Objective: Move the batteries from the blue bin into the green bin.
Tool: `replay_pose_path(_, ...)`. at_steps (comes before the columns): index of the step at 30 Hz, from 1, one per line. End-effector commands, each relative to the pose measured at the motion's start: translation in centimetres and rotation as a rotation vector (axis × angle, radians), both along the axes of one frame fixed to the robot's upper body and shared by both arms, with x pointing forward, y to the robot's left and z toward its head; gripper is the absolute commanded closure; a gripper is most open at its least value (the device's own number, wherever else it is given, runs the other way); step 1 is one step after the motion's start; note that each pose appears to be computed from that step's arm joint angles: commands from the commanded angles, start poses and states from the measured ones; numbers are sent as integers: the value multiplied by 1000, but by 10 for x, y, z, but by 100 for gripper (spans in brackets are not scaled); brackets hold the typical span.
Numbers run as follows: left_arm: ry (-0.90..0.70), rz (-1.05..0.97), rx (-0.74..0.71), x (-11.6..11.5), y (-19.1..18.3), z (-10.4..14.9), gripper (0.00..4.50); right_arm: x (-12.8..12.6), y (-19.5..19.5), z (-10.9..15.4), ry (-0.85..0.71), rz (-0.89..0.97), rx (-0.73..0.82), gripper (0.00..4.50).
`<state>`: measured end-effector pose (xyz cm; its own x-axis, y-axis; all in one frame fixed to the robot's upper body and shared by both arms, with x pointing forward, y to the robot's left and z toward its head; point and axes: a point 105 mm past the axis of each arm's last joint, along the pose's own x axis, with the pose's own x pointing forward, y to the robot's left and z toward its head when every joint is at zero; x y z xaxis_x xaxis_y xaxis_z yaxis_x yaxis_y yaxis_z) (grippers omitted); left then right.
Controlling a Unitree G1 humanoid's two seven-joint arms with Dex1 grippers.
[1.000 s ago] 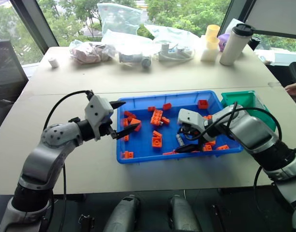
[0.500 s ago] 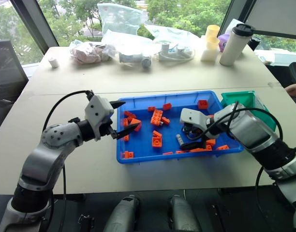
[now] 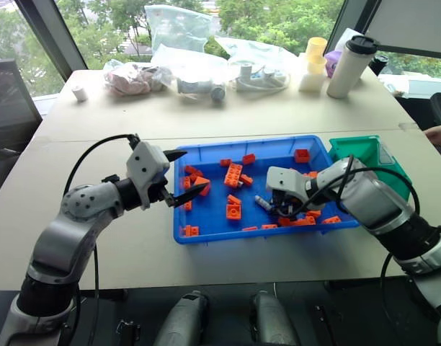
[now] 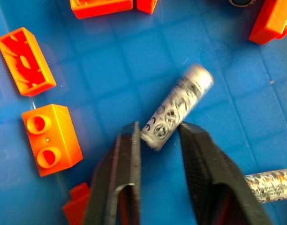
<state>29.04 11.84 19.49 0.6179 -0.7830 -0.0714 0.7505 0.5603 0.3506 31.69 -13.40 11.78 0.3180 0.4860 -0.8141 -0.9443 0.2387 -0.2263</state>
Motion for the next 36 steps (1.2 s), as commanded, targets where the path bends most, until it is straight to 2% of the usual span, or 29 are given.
replay_pose_path(1, -56, -4, 7, -2, 0, 11, 0, 2, 5, 3, -33, 0, 14, 449)
replay_pose_path(6, -57, -6, 8, -3, -1, 10, 0, 25, -1, 49, -162, -102, 121, 449)
replay_pose_path(10, -59, -12, 3, -2, -3, 9, 0, 52, -50, 109, -359, -303, 202, 449)
replay_pose_path(13, -61, -18, 2, -1, -4, 9, 0, 54, -88, 126, -431, -403, 164, 449)
replay_pose_path(18, -62, -44, -1, 3, -7, 8, 0, 36, -174, 141, -526, -570, 1, 449)
replay_pose_path(23, -69, -67, 1, 8, -9, 10, 0, 23, -200, 134, -504, -614, -62, 449)
replay_pose_path(26, -72, -83, 3, 11, -11, 10, 0, 19, -202, 130, -486, -616, -52, 449)
replay_pose_path(27, -73, -86, 3, 11, -12, 11, 0, 18, -200, 127, -475, -607, -44, 351)
replay_pose_path(30, -75, -90, 3, 12, -13, 11, 0, 17, -194, 118, -446, -586, -29, 210)
replay_pose_path(33, -77, -90, 5, 12, -12, 12, 0, 18, -191, 115, -444, -580, -18, 42)
replay_pose_path(34, -78, -86, 8, 12, -10, 12, 0, 19, -187, 119, -465, -562, -7, 2)
replay_pose_path(36, -77, -76, 11, 12, -8, 12, 0, 26, -170, 135, -516, -529, 71, 2)
